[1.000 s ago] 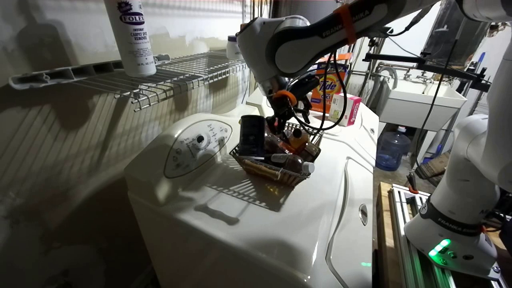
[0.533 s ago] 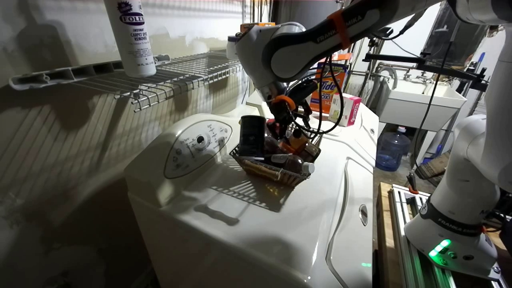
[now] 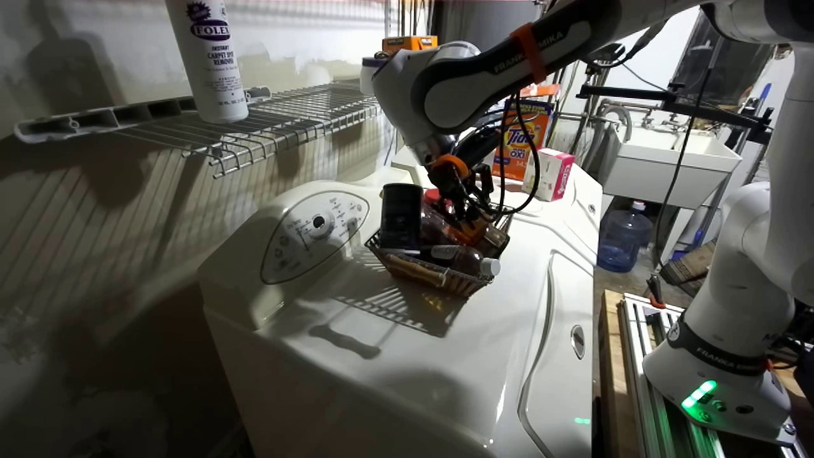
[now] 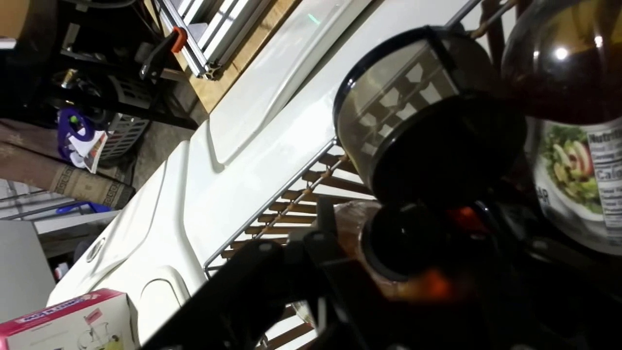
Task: Put the vinegar bottle on the bottom shelf.
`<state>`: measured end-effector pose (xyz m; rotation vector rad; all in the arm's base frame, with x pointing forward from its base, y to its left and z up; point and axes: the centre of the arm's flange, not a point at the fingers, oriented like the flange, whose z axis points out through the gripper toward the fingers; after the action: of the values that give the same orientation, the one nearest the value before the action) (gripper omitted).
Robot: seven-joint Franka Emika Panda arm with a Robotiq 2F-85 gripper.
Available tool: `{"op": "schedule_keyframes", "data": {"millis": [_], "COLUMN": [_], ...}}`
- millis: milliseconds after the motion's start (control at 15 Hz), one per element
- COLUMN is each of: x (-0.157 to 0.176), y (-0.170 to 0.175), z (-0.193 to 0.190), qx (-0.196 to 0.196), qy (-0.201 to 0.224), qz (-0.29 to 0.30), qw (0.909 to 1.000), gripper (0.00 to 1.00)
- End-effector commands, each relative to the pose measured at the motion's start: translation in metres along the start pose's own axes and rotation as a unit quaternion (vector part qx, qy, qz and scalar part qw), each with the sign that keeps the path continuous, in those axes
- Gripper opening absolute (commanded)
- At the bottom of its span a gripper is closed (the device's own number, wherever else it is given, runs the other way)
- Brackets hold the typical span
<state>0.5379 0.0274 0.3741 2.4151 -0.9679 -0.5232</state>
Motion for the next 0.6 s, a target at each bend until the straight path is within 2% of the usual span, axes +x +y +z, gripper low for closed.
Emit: {"op": "schedule_keyframes", "data": {"millis": [0,200,533], "x": [0.008,0.010,0.018], "y": [0.003,0.010,0.031], "z": [-0.004,0.001,0.005], "qx": [0.006,0.016,0.071], "qy": [-0.032,-0.055,-0.097], "qz": [-0.001,-0.001,0.009], "qw": [0.9995,0.9983,0.9928], "gripper": [0.19,0.15,0.10]}}
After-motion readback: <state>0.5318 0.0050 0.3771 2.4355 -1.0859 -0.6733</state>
